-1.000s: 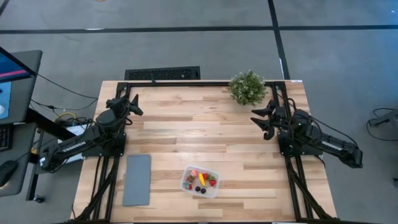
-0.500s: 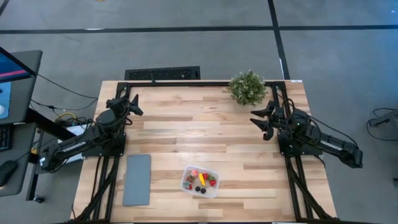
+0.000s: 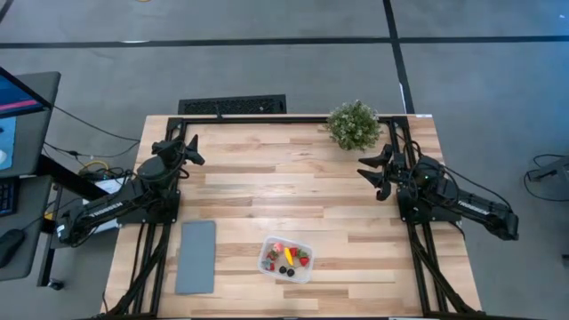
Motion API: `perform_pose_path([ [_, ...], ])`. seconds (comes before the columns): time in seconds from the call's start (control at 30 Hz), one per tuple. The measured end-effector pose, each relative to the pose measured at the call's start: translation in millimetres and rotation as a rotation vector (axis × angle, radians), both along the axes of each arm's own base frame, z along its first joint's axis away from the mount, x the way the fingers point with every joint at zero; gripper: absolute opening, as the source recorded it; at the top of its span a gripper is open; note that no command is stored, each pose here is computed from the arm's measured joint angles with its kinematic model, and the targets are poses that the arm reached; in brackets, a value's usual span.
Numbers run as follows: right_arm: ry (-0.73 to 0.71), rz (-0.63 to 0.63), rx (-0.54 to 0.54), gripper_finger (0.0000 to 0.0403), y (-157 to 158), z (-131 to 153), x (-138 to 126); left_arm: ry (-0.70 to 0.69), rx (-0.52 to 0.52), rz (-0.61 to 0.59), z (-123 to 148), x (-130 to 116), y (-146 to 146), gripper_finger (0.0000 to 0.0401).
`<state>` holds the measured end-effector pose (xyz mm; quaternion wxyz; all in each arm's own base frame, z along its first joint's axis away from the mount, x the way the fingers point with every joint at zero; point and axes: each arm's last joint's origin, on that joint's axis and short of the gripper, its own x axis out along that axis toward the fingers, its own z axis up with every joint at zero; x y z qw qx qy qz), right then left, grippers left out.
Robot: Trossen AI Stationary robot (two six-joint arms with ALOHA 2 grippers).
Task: Pick and placing Produce into tupperware
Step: Return to Home Position
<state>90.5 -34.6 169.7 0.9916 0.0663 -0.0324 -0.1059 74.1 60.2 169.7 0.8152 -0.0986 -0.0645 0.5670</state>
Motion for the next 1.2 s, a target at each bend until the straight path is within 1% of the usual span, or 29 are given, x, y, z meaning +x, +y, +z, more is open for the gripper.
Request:
perform_pose_path([
  [1.2,0.000,0.000,0.000,0.0212,0.0,0.0,0.0,0.000,0.000,-0.013,0.0,0.8,-1.0,0.0245],
])
